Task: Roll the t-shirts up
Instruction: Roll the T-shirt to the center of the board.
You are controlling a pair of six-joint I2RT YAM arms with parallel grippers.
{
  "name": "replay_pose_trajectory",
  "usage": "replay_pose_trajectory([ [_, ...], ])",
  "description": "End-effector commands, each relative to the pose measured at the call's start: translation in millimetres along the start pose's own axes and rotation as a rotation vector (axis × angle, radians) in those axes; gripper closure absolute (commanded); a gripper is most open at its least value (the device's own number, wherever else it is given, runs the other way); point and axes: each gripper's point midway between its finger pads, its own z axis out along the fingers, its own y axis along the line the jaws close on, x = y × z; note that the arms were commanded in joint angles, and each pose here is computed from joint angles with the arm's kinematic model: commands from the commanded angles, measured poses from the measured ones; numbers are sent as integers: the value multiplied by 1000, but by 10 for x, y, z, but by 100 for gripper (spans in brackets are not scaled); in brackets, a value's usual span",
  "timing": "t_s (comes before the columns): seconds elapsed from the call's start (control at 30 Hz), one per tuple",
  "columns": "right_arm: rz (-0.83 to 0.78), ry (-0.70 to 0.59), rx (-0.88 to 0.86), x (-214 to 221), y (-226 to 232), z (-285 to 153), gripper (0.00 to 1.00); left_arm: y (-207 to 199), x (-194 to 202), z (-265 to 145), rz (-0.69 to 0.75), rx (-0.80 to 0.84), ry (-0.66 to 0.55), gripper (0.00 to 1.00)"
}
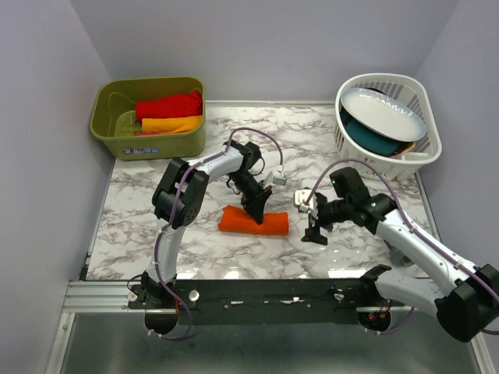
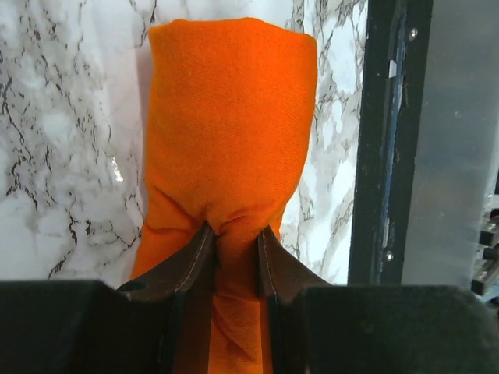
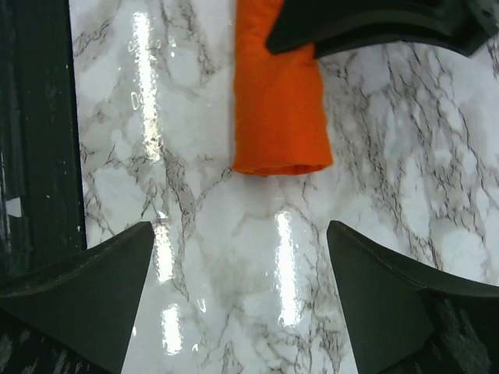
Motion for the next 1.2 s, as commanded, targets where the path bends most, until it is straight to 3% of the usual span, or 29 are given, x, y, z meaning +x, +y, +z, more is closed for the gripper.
replay_pose_trajectory([
  [0.0,-273,-65,141,-190,-163,212,0,3,-1,-1,-95,46,-32,87],
  [0.4,-371,-78,89,-195,-51,746,0,99,5,-41,-137,30,-49,86],
  [0.83,-450,7,80,54,-133,1073,0,94,77,-87,-171,50,-63,83],
  [1.03,-443,50,30,52,-184,1185,16,102,86,-150,-165,40,-68,78],
  [1.17,-423,104,-6,87,-230,1259,36,111,113,-214,-165,25,-81,69],
])
